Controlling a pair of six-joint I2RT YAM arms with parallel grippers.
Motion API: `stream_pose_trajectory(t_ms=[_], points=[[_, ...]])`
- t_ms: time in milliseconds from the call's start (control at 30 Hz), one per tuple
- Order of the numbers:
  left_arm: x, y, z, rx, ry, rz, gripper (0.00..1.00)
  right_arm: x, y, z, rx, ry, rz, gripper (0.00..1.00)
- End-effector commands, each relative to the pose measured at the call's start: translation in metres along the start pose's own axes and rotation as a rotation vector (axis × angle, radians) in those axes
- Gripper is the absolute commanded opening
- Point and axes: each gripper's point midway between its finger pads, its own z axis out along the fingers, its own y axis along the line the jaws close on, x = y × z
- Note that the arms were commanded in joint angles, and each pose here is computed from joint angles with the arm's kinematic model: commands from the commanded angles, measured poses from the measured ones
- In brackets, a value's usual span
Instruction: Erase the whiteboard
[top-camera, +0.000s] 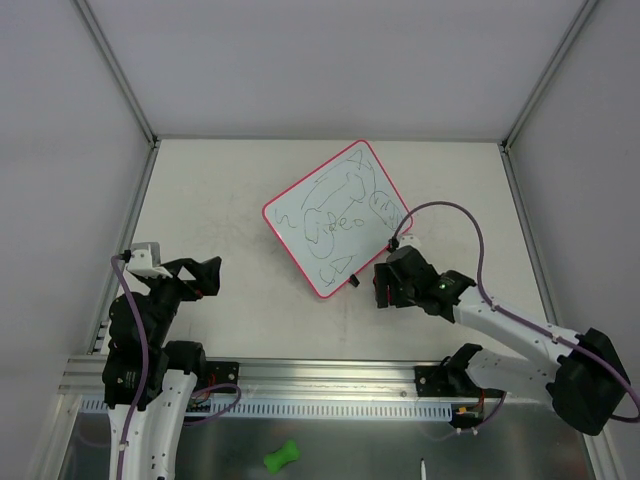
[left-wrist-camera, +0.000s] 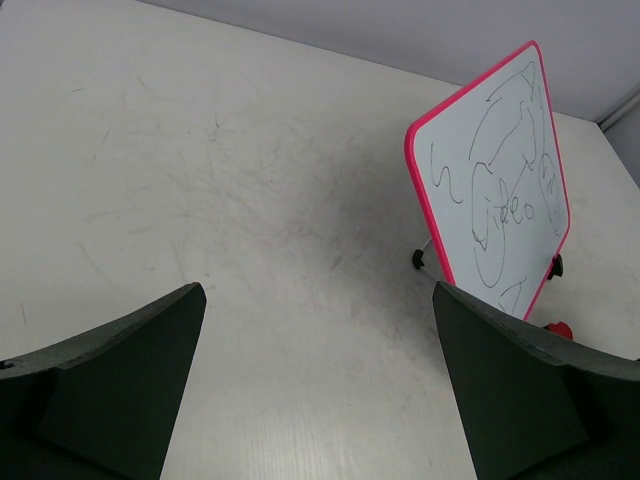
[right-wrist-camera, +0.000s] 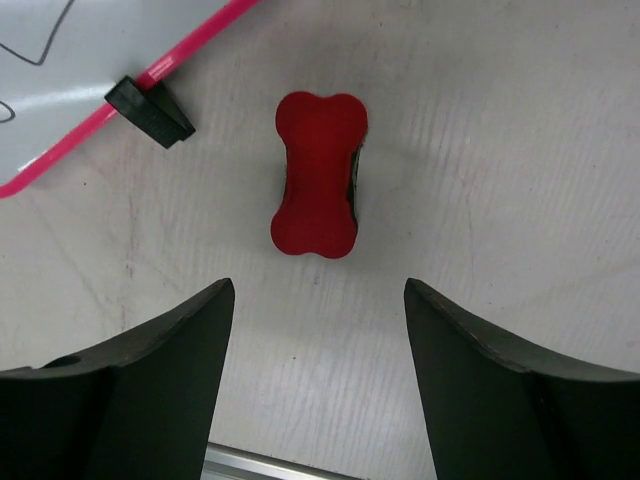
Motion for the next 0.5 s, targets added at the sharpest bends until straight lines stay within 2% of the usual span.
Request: stream_pose_trajectory(t_ms=[0, 300, 467], points=[[0.000, -0.005, 0.002, 0.034, 0.004, 0.019, 0.99, -0.032, 0.009, 0.002, 0.021, -0.073, -0.018, 0.71], [0.002, -0.007, 0.003, 0.042, 0.016, 0.021, 0.99, -0.042, 0.019, 0.022, 0.037, -0.045, -0.053, 0.59], [0.004, -0.009, 0.003, 0.056, 0.027, 0.024, 0.99, -0.047, 0.016, 0.031, 0.084, -0.033, -0.073, 0.57]])
